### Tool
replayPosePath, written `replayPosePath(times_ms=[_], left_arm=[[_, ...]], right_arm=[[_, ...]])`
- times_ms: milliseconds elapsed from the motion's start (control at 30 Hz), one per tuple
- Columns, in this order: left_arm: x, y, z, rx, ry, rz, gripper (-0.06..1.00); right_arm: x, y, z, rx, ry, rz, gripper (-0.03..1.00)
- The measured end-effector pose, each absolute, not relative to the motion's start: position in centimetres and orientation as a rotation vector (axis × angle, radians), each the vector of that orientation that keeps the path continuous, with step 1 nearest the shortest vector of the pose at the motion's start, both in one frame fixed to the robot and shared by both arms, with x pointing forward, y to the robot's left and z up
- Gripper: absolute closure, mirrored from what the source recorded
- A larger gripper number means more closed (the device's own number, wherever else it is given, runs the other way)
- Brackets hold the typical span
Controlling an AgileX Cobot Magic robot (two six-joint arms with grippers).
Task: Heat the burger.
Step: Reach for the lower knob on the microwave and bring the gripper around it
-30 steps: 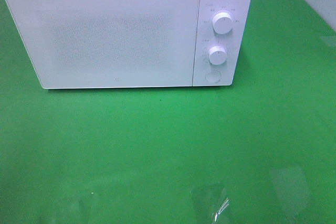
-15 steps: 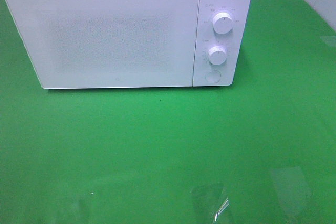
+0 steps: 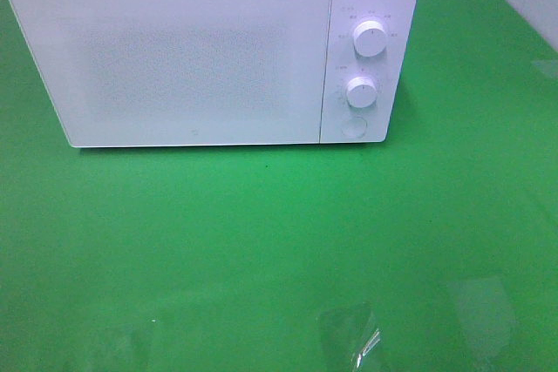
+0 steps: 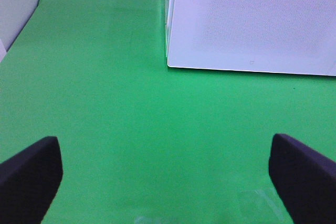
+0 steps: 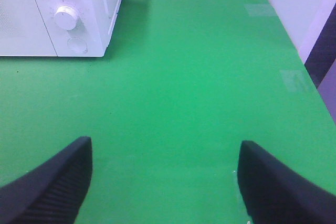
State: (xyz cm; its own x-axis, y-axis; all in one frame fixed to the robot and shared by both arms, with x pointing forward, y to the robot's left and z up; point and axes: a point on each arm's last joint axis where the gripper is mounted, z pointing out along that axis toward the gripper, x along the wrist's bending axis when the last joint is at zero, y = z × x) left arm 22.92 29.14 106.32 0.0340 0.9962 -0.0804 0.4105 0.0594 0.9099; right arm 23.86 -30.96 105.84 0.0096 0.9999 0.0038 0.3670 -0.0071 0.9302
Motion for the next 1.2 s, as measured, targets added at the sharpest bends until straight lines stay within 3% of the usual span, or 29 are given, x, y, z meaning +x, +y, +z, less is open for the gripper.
replayPosePath(times_ms=[1200], left_arm=[[22.92, 29.13, 106.32, 1.477, 1.504, 0.887, -0.05]], right_arm=[[23.86, -30.98, 106.68, 1.447, 1.434, 1.035, 0.23]])
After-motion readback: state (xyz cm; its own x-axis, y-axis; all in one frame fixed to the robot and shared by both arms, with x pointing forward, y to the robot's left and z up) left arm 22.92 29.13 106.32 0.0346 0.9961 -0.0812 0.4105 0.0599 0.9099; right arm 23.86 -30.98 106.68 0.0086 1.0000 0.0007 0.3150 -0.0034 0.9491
